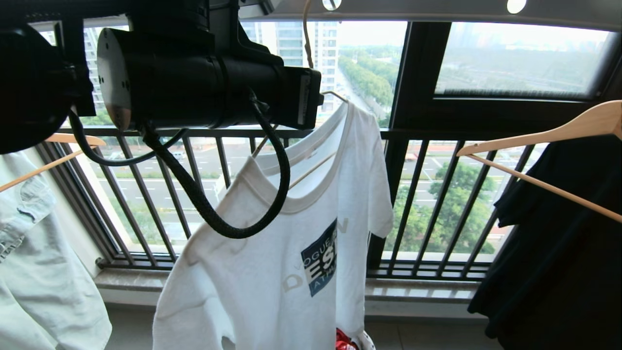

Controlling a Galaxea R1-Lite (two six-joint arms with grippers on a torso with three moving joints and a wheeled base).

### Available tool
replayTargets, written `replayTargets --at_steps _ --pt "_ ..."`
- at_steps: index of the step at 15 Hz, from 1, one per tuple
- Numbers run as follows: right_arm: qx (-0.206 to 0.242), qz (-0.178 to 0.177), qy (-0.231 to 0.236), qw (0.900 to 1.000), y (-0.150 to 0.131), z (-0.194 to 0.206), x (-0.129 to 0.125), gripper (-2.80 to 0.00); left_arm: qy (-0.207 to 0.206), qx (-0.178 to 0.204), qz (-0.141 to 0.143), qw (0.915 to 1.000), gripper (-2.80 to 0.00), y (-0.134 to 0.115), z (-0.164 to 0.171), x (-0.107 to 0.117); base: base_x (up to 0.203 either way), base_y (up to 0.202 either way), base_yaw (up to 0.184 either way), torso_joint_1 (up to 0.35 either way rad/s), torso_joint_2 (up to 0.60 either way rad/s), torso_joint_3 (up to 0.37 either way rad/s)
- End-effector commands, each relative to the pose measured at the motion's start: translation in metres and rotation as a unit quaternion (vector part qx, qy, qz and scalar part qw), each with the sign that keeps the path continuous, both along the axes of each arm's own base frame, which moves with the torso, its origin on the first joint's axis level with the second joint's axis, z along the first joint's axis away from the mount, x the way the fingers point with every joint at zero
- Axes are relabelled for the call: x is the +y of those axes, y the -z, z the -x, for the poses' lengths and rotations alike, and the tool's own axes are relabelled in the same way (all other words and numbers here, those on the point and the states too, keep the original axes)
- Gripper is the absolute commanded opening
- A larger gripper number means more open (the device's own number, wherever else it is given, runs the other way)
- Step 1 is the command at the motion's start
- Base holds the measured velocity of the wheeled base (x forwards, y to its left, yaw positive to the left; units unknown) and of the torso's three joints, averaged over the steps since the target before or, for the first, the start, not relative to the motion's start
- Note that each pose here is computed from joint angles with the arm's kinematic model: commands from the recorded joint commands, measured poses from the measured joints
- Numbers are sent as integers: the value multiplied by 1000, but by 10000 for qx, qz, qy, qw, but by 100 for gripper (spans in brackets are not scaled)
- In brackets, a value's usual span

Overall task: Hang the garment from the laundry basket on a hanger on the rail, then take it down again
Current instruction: Take the clothes off the clothes rack

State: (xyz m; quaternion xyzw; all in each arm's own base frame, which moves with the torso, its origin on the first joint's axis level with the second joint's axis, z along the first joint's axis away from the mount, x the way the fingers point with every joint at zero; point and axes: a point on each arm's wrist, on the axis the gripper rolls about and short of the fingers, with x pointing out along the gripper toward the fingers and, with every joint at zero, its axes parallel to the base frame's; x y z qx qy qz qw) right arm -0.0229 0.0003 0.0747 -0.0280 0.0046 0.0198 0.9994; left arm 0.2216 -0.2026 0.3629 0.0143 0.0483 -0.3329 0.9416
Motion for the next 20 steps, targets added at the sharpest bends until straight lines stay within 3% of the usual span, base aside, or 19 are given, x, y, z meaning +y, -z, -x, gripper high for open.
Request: replayTargets --at_steps 1,10,13,17,20 --pt "3 3 -10 10000 0 0 0 -280 -87 -54 41 9999 -280 -5 6 6 0 0 0 0 0 0" --pt "18 3 -3 10000 0 0 0 -280 -130 -263 233 9993 -280 -21 33 30 0 0 0 0 0 0" --pt "10 3 -10 10000 0 0 0 -280 -122 -439 402 9982 -280 -35 52 47 0 0 0 0 0 0" --pt "-110 22 -19 9999 -6 2 0 -280 -97 -209 238 9995 -280 -31 77 70 0 0 0 0 0 0" --pt "-279 9 -85 9996 -33 11 0 -280 -92 -97 154 9998 -280 -19 87 80 0 0 0 0 0 0"
